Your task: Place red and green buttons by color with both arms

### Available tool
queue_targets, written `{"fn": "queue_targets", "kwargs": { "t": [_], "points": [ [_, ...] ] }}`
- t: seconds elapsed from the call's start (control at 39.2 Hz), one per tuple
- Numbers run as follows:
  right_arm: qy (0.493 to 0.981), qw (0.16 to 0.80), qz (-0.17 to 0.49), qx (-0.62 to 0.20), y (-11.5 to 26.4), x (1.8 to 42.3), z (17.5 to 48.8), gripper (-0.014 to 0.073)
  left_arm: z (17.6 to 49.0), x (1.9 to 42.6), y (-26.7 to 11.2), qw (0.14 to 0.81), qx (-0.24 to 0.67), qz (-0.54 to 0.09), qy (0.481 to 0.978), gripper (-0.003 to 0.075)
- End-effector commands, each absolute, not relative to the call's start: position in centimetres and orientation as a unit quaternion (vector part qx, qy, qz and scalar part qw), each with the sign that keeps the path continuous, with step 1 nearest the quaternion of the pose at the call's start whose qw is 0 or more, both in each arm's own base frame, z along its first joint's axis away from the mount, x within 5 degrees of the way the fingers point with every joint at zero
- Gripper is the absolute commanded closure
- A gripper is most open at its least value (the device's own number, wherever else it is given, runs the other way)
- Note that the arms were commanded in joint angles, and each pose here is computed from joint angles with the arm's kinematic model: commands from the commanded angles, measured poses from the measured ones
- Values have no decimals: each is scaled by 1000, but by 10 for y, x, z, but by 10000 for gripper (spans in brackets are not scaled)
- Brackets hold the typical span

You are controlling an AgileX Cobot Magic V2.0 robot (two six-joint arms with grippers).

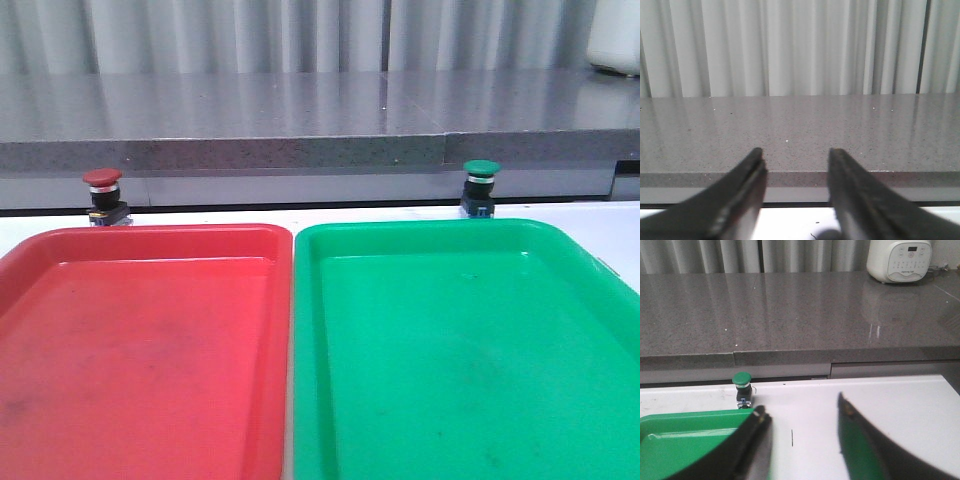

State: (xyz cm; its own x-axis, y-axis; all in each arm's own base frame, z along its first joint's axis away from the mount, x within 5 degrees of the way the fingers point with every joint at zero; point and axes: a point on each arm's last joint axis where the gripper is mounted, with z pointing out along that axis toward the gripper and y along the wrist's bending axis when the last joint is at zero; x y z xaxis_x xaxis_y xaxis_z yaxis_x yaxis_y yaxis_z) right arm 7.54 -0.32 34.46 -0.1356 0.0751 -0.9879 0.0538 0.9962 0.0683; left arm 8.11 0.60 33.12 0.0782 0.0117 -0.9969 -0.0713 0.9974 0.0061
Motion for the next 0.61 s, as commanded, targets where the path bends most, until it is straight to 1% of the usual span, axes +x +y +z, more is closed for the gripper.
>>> {"fn": "queue_targets", "kwargs": {
  "t": [0.0, 0.05, 0.08, 0.13, 0.59],
  "points": [
    [720, 692, 2, 41, -4, 76, 362, -21, 349, 81, 5, 766, -16, 23, 642, 110],
    [720, 692, 2, 41, -4, 76, 362, -74, 349, 81, 5, 766, -16, 23, 642, 60],
    [720, 692, 2, 41, -4, 76, 362, -67, 349, 81, 5, 766, -16, 23, 642, 47],
    [721, 692, 2, 41, -4, 76, 362, -52, 349, 81, 5, 766, -16, 23, 642, 46],
    [720, 692, 2, 41, -4, 76, 362, -51, 350, 80, 4, 769, -16, 22, 639, 48]
  ]
}}
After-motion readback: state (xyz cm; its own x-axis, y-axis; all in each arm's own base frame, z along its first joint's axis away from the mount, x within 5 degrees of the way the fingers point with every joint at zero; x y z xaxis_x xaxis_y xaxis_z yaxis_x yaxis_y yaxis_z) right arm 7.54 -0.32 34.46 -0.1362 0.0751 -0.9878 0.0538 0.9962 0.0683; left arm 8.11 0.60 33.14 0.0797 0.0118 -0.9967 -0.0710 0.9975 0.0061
